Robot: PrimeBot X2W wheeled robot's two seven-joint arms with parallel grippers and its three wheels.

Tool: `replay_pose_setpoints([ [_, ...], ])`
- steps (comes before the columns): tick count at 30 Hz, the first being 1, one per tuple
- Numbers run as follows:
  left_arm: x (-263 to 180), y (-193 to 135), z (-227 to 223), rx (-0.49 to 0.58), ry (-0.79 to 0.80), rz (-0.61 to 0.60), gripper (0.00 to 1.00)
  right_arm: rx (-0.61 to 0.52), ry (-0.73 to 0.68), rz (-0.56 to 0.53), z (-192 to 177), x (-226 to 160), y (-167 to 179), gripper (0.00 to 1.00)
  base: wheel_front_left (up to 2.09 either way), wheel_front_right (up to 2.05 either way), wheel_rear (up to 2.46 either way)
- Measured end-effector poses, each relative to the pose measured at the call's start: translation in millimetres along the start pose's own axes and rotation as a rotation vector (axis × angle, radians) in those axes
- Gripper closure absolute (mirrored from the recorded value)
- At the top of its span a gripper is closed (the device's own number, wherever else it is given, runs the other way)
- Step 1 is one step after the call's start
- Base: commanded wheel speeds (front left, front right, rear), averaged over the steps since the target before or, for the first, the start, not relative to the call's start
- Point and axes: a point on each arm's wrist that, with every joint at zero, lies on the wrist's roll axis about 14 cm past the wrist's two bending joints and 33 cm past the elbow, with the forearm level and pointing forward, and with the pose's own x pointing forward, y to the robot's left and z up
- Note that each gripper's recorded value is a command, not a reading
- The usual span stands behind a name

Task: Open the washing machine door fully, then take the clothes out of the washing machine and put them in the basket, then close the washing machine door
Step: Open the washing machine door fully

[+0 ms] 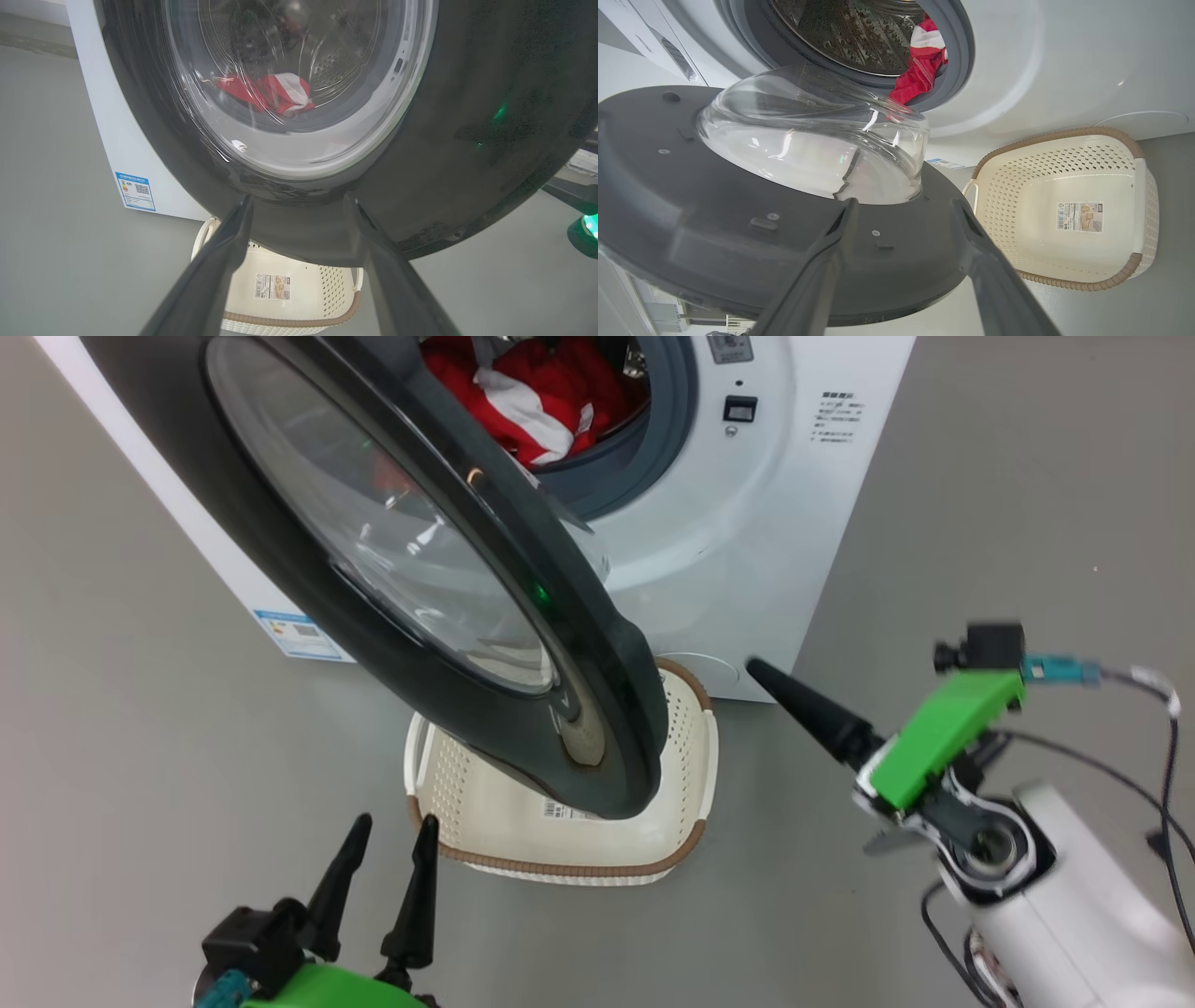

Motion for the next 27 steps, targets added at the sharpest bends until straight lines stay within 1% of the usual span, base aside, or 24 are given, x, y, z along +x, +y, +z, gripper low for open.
replay_pose_setpoints([
  [6, -5.0, -0.9, -7.3, 0.001, 0.021, -0.002, 0.0, 0.069, -0.08, -0.112, -7.5, -31.4, -44.3, 0.0, 0.0, 0.0, 0.0],
  [10, -3.7, -1.1, -7.3, 0.001, 0.02, -0.003, 0.0, 0.084, -0.134, -0.187, -11.0, -52.9, -70.6, 0.0, 0.0, 0.0, 0.0],
  [16, -3.4, -4.2, -6.5, 0.0, 0.018, -0.013, 0.0, 0.091, -0.208, -0.281, -21.9, -81.2, -99.3, 0.0, 0.0, 0.0, 0.0],
  [19, -5.9, -4.6, -9.7, -0.001, 0.027, -0.014, 0.0, 0.053, -0.26, -0.33, -20.1, -95.2, -111.8, 0.0, 0.0, 0.0, 0.0],
  [20, -7.8, -4.4, -12.3, -0.002, 0.035, -0.012, 0.0, 0.028, -0.277, -0.348, -19.1, -99.3, -116.0, 0.0, 0.0, 0.0, 0.0],
  [22, -8.7, -4.4, -14.3, -0.003, 0.04, -0.013, 0.0, -0.056, -0.277, -0.379, -19.8, -105.7, -122.7, 0.0, 0.0, 0.0, 0.0],
  [27, -9.0, -5.2, -17.4, -0.003, 0.05, -0.015, 0.0, -0.104, -0.317, -0.415, -20.2, -114.4, -132.1, 0.0, 0.0, 0.0, 0.0],
])
